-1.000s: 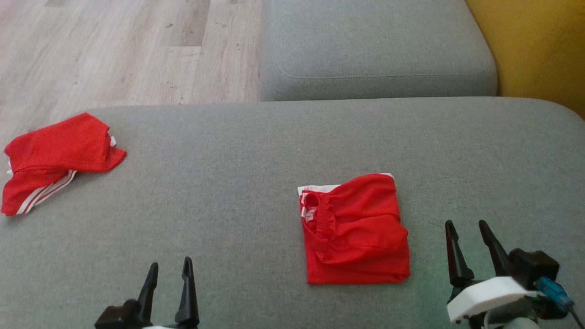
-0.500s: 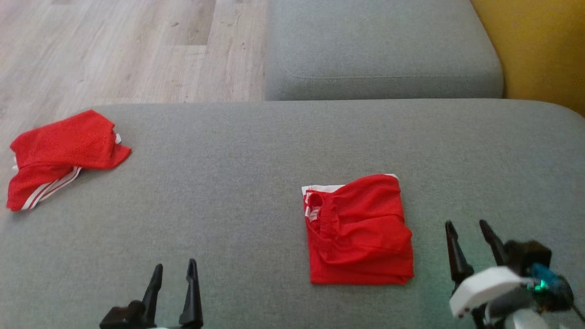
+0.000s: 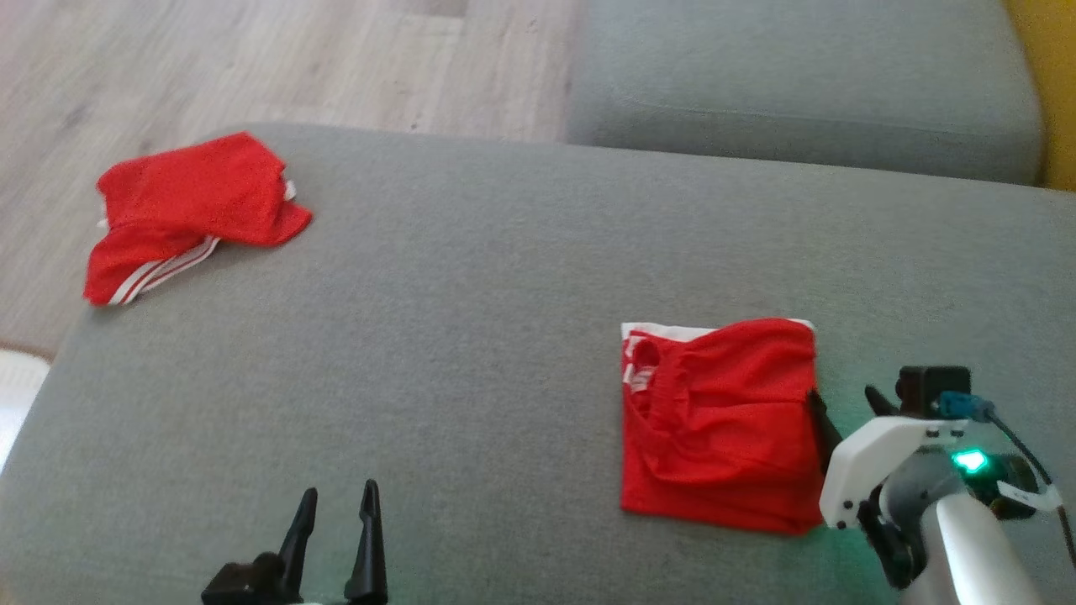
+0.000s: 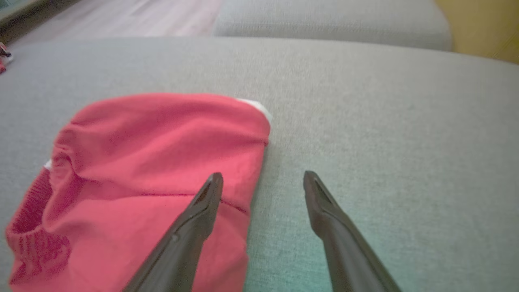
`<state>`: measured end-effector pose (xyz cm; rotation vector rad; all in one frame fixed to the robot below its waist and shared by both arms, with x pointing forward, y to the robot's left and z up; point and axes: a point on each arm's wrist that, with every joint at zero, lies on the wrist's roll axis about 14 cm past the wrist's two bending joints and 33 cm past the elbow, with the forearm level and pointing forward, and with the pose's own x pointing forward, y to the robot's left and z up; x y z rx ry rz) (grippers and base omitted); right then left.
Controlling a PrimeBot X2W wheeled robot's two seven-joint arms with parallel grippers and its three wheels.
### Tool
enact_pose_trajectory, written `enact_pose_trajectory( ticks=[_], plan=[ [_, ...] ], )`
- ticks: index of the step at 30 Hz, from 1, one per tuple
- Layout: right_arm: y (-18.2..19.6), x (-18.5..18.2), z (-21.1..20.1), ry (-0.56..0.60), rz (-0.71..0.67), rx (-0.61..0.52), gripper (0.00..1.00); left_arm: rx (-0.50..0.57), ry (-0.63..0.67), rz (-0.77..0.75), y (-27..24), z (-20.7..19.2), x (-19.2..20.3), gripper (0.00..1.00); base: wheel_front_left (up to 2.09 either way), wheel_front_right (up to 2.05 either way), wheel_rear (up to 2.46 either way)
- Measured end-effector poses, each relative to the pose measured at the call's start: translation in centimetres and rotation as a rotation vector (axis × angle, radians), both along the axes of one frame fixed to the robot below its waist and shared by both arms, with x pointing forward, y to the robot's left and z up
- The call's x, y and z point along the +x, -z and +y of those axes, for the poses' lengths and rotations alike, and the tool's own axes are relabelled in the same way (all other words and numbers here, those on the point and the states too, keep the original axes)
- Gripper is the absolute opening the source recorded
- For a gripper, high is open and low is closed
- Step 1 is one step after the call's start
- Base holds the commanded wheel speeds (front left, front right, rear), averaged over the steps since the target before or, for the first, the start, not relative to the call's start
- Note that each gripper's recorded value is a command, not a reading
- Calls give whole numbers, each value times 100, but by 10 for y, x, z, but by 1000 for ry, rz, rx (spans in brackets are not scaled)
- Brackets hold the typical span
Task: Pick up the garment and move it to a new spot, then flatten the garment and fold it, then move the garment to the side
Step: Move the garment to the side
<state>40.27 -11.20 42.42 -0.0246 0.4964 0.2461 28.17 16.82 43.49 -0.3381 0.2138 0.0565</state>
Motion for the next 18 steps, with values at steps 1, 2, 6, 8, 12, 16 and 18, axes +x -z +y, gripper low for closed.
enact_pose_trajectory(
  ticks=[1, 2, 6, 8, 12, 16, 18],
  plan=[
    [9, -2, 3, -11, 36, -5, 100, 0, -11, 5, 1, 3, -1, 100, 0, 0, 0],
    [16, -3, 6, -20, 63, -8, 100, 0, -21, 13, 3, 5, -3, 100, 0, 0, 0],
    [41, -8, 16, -34, 163, 19, 100, 16, -49, 37, 9, 14, -3, 100, 0, 0, 0],
    [54, -12, 20, -40, 214, 26, 100, 17, -60, 45, 11, 17, -3, 100, 0, 0, 0],
    [60, -8, 27, -47, 243, 48, 94, 17, -66, 56, 13, 20, 0, 100, 0, 0, 0],
    [58, 1, 33, -63, 239, 48, 0, 24, -54, 65, 16, 17, 3, 100, 0, 0, 0],
    [57, 2, 33, -63, 235, 49, 0, 28, -39, 63, 16, 14, 7, 100, 0, 0, 0]
  ],
)
